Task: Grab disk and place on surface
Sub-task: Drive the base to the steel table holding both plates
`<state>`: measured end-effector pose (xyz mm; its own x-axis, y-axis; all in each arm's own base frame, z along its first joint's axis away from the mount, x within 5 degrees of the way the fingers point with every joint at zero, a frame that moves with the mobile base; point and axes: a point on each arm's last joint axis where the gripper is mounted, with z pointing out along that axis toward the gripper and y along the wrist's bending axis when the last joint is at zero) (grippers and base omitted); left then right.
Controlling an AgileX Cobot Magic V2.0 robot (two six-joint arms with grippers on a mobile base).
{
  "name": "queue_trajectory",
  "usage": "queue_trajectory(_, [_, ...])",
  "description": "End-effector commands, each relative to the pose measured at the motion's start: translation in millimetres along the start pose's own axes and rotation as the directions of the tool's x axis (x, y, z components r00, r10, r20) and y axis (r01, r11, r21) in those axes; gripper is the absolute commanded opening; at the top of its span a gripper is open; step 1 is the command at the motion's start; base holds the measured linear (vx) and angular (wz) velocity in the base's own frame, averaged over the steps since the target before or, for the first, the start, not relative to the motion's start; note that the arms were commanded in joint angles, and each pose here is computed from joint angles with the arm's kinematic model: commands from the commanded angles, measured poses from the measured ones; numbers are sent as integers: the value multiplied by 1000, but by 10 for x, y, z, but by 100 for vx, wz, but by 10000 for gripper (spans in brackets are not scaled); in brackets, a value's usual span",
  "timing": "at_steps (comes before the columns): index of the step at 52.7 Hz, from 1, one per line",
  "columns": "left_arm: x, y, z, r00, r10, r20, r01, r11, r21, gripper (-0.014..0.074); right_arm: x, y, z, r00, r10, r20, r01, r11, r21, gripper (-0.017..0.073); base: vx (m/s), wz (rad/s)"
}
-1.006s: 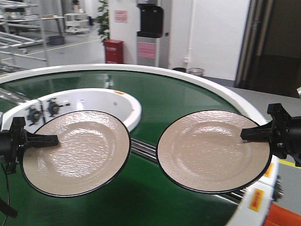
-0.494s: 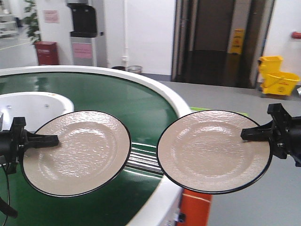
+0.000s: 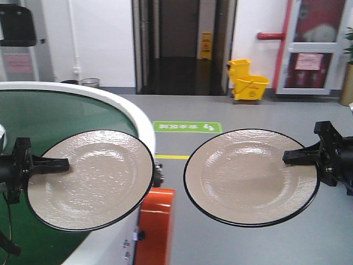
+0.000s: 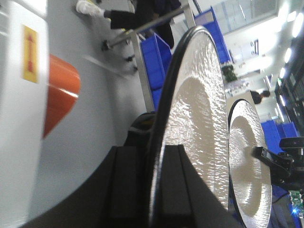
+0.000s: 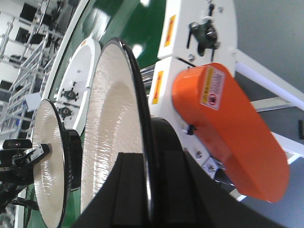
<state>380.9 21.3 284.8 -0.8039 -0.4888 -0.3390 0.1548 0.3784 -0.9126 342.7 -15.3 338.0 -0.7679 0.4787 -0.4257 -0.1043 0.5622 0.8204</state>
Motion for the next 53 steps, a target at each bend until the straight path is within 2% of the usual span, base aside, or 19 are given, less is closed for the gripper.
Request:
queue_trajectory(1, [-43,-467,-100,999,24,44,-32,984,173,-2,-68,326,-165,996,1,87,10,992,-122,-9,-11,-42])
queue_trajectory(30, [-42,-467,-100,999,25,44,-32,984,173,-2,-67,326,-165,996,1,86,10,992,-122,-9,-6,-47])
queue_trajectory(53, [-42,-467,-100,999,25,44,-32,984,173,-2,-67,326,-165,996,1,86,10,992,-122,-9,12,-58])
